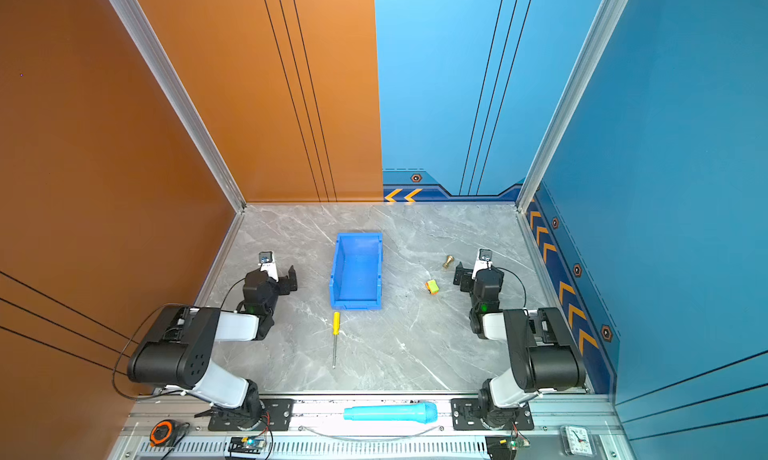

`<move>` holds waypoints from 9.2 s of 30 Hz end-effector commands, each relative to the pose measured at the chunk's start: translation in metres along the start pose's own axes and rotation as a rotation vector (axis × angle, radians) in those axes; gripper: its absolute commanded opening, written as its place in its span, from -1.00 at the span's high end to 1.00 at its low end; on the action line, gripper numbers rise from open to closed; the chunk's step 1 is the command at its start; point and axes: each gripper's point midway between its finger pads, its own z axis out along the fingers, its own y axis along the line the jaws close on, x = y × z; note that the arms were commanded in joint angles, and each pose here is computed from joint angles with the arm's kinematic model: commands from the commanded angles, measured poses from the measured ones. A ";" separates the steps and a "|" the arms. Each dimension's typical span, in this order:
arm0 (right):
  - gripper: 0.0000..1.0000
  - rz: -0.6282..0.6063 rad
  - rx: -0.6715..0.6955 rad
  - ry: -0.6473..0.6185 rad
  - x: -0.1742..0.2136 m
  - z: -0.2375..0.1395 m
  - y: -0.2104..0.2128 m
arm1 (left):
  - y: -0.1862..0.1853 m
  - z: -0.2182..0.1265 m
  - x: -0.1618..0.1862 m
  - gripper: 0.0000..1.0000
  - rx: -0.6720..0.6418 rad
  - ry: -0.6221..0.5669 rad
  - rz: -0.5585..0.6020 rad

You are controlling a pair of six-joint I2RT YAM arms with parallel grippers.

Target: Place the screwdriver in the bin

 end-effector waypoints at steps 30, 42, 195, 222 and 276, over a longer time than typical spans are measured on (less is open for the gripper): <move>-1.00 -0.015 0.016 -0.001 0.002 0.001 -0.002 | -0.002 0.004 -0.002 -0.96 0.013 0.003 0.011; -1.00 -0.019 0.053 0.009 -0.003 0.000 -0.005 | -0.002 0.003 -0.003 -0.96 0.012 0.000 0.008; -1.00 -0.267 -0.905 0.165 -0.080 -0.214 0.280 | -0.261 -0.006 -0.086 1.00 0.394 0.585 -0.005; -1.00 -0.230 -0.835 0.169 -0.079 -0.200 0.265 | -0.295 0.040 -0.001 1.00 0.296 0.640 0.056; -1.00 -0.273 -0.674 0.151 -0.085 -0.210 0.204 | -0.259 -0.054 -0.106 -0.96 0.374 0.423 0.031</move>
